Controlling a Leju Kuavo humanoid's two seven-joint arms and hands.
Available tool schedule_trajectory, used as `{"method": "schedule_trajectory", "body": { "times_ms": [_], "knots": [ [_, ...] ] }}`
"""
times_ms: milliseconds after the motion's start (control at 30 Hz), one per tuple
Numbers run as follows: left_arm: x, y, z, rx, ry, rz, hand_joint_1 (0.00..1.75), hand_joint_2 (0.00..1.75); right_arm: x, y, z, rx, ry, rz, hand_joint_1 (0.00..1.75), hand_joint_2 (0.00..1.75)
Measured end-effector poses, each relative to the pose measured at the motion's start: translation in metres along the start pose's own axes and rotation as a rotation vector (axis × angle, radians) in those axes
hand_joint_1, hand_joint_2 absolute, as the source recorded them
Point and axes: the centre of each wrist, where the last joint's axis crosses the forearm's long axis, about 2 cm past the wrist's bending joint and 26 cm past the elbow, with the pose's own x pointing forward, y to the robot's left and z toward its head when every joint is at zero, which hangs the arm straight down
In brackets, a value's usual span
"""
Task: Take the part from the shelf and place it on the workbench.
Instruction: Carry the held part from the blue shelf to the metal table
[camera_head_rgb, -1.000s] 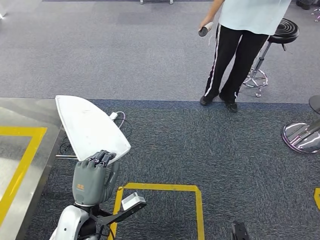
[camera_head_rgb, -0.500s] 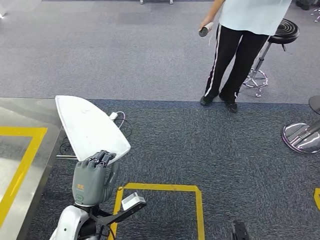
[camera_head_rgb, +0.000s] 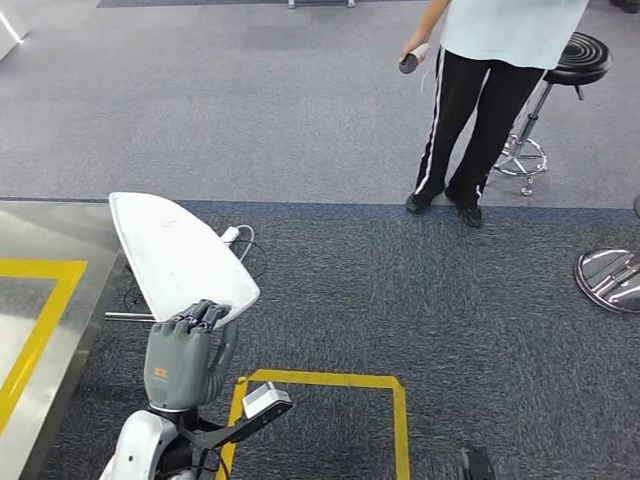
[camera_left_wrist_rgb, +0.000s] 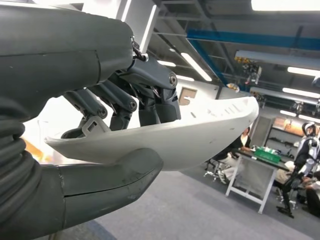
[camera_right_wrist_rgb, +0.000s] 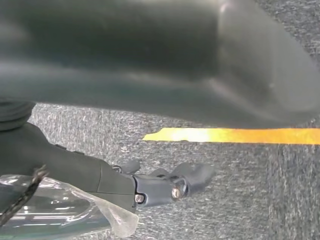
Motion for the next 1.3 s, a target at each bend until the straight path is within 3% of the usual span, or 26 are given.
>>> {"method": "schedule_trajectory", "body": {
  "times_ms": [1300],
  "knots": [
    [-0.0002,0.0,-0.0007,-0.008,0.01,-0.006,1.75,1.75,-0.0003,-0.0008,0.0001,-0.005,0.0,-0.007,0.0,0.0]
  ]
}}
